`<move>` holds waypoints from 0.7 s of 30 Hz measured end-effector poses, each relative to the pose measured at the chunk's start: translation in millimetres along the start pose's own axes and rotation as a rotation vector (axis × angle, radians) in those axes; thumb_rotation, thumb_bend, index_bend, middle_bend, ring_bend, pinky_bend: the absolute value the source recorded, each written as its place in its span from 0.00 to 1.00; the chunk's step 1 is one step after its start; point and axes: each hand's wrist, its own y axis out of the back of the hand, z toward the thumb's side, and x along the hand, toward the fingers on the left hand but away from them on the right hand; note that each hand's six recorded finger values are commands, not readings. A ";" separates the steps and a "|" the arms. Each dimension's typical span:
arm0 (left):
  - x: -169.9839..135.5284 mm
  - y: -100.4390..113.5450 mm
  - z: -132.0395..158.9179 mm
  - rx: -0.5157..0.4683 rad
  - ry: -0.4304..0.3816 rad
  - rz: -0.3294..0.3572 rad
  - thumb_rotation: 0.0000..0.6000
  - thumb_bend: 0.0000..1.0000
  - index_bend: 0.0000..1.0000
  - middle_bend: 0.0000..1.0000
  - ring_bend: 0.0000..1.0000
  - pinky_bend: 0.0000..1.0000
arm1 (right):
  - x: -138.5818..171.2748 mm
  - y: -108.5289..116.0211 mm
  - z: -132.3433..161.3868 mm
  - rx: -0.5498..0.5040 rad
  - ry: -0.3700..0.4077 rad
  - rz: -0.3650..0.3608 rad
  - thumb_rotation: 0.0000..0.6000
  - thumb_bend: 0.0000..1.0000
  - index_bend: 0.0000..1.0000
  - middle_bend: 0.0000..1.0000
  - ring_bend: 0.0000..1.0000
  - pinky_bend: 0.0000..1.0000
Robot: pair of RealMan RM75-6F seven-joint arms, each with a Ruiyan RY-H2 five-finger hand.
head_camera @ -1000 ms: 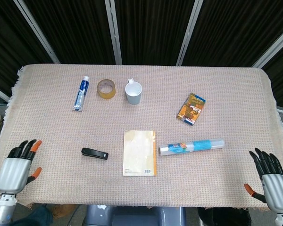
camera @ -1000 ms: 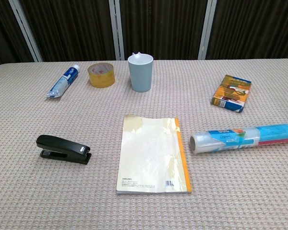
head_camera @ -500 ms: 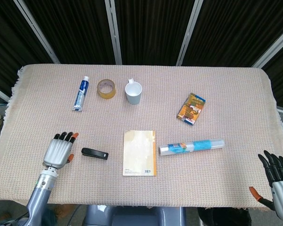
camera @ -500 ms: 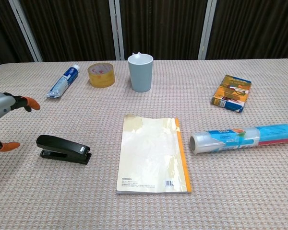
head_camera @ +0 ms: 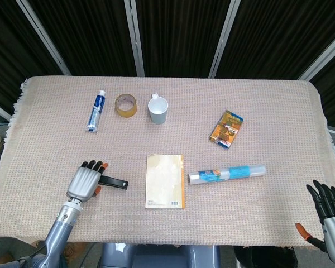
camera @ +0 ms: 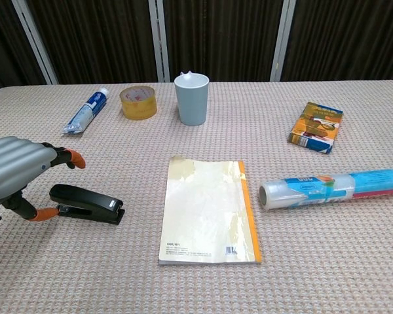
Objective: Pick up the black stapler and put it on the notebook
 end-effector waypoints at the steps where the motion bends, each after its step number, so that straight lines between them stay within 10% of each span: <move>1: 1.1 -0.7 1.2 -0.002 -0.002 -0.003 0.99 0.25 0.24 0.25 0.21 0.31 | 0.0 0.0 0.2 0.000 0.001 0.000 1.00 0.16 0.00 0.00 0.00 0.00; 21: 23.5 -5.7 41.8 -0.055 -0.104 -0.077 1.00 0.36 0.36 0.41 0.32 0.42 | 1.2 -0.4 2.0 0.000 0.025 0.016 1.00 0.16 0.00 0.00 0.00 0.00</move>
